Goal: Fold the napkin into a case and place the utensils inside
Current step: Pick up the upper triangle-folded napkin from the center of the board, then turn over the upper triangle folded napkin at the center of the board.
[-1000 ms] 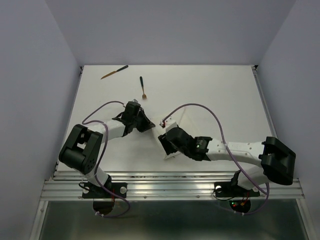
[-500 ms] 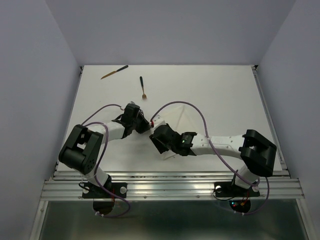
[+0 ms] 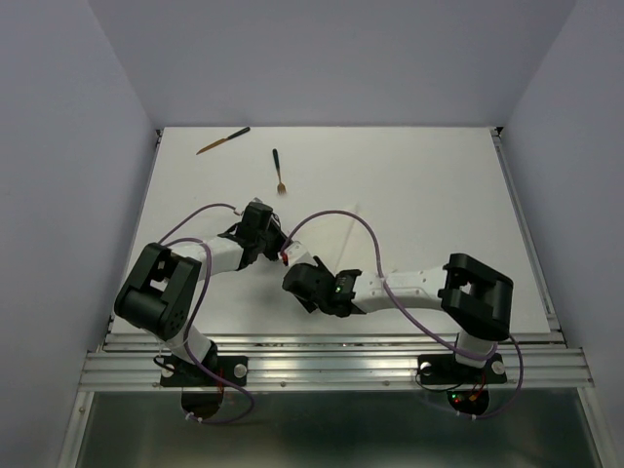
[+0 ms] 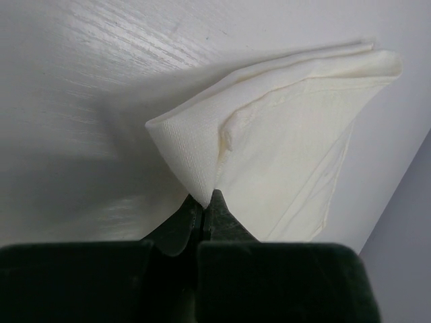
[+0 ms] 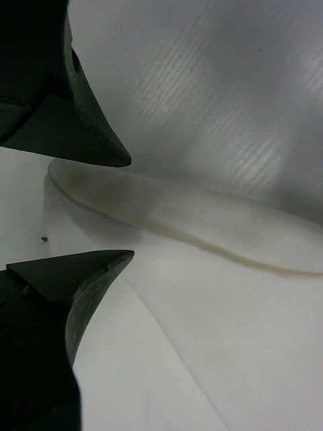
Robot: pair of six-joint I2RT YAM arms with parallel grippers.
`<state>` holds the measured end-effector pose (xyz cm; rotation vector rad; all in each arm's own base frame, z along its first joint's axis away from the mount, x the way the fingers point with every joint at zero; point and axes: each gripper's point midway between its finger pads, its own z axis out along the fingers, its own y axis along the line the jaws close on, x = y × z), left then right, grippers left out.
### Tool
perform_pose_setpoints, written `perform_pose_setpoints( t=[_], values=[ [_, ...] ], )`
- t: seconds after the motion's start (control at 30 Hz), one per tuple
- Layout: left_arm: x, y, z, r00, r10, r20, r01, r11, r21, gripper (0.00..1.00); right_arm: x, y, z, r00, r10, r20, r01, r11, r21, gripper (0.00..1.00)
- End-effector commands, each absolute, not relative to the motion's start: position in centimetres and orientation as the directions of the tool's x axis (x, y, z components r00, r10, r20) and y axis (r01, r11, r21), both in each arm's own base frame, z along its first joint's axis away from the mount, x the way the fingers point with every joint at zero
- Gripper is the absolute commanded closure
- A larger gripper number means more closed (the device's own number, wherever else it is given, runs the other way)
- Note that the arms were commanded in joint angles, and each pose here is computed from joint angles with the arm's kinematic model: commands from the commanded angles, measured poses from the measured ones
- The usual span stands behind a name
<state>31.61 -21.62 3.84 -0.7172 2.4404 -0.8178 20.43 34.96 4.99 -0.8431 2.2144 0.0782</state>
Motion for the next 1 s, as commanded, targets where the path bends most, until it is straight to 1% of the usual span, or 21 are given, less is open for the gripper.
perform_pose_setpoints(
  t=[0.0,0.2,0.37,0.53,0.77,0.93,0.97],
  values=[
    [32.4,-21.4,4.8,-0.735,-0.616,-0.283,-0.321,0.684,-0.656,1.0,21.5,35.9,6.3,-0.487,-0.512,-0.708,-0.549,0.81,-0.208,0.43],
    [32.3,-21.3,4.5,-0.736,-0.618,-0.276,-0.33,0.684,-0.651,1.0,21.5,36.1,6.0,-0.477,-0.527,-0.703,-0.548,0.804,-0.231,0.45],
    [32.3,-21.4,4.3,-0.737,-0.618,-0.273,-0.333,0.683,-0.65,1.0,21.5,36.2,6.9,-0.458,-0.525,-0.717,-0.548,0.802,-0.237,0.41],
    [32.3,-21.5,4.2,-0.741,-0.616,-0.268,-0.334,0.684,-0.649,1.0,20.9,36.5,6.3,-0.457,-0.543,-0.704,-0.571,0.787,-0.236,0.41],
    [32.2,-21.3,4.2,-0.742,-0.615,-0.269,-0.339,0.689,-0.641,1.0,20.3,36.6,4.5,-0.466,-0.569,-0.677,-0.586,0.772,-0.246,0.46],
    [32.3,-21.3,4.2,-0.74,-0.616,-0.271,-0.339,0.69,-0.64,1.0,20.4,36.3,3.4,-0.478,-0.577,-0.662,-0.571,0.777,-0.265,0.51],
    [32.3,-21.3,4.3,-0.74,-0.616,-0.272,-0.339,0.689,-0.641,1.0,20.4,36.1,3.2,-0.481,-0.578,-0.659,-0.566,0.779,-0.27,0.54]
  ],
)
